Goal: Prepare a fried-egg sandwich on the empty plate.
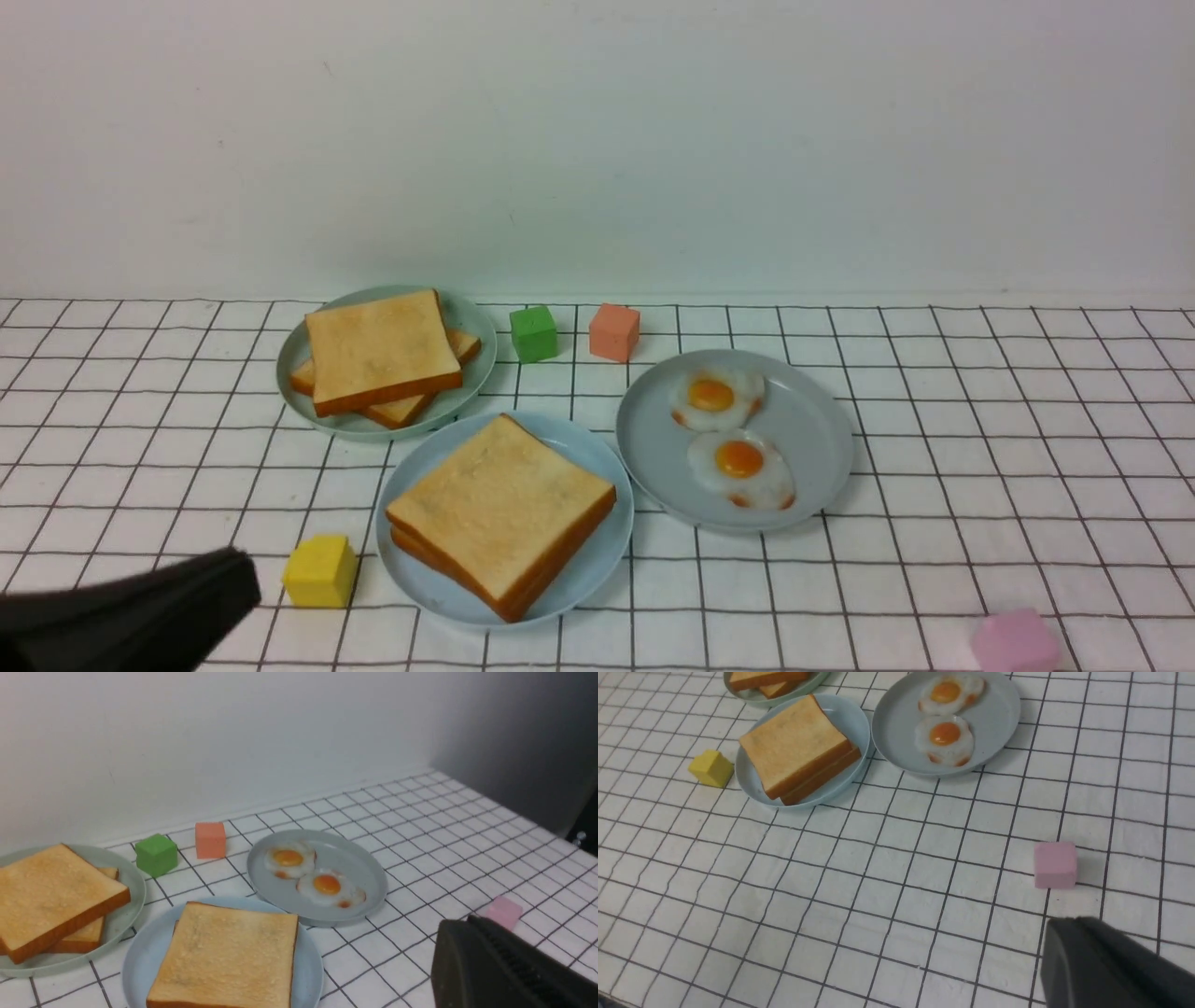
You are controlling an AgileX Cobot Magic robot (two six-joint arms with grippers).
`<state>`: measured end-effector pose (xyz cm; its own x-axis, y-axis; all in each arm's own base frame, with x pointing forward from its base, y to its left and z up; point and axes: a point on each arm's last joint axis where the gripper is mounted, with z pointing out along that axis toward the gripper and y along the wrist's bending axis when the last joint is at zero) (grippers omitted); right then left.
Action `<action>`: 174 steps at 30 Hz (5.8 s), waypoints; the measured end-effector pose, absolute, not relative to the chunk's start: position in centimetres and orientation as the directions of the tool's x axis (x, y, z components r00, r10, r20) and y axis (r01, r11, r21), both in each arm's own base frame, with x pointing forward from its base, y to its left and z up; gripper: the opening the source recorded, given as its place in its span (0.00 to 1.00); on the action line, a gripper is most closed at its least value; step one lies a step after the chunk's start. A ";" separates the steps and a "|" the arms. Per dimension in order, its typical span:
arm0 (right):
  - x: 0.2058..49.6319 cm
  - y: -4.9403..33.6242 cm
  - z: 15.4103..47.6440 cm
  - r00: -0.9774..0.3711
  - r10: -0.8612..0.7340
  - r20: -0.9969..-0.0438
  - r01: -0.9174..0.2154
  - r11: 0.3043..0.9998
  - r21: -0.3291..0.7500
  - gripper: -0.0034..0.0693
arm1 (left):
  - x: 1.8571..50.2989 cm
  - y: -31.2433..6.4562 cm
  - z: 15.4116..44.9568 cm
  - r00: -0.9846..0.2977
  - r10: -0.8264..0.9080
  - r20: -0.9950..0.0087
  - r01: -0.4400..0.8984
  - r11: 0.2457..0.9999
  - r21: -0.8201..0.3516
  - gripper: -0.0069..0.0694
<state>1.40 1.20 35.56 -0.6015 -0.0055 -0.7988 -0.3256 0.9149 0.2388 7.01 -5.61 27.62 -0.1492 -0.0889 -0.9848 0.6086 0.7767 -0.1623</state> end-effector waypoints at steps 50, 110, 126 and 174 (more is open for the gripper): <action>5.2 0.0 17.3 -0.306 0.075 -0.949 0.011 0.997 0.075 0.03 | 5.9 -4.8 22.8 -0.230 -0.025 -0.973 0.599 0.784 -0.162 0.08; 5.2 0.0 17.4 -0.303 0.074 -0.950 0.011 0.997 0.074 0.09 | 5.2 -0.5 16.9 -0.314 -0.306 -0.899 -0.044 0.950 -0.308 0.07; 5.2 0.0 17.4 -0.303 0.074 -0.950 0.011 0.997 0.074 0.11 | 5.2 -0.5 16.9 -0.314 -0.307 -0.898 -0.045 0.950 -0.309 0.08; 5.2 0.0 17.4 -0.303 0.074 -0.950 0.011 0.997 0.075 0.19 | 5.2 -0.5 16.9 -0.314 -0.307 -0.898 -0.045 0.950 -0.309 0.11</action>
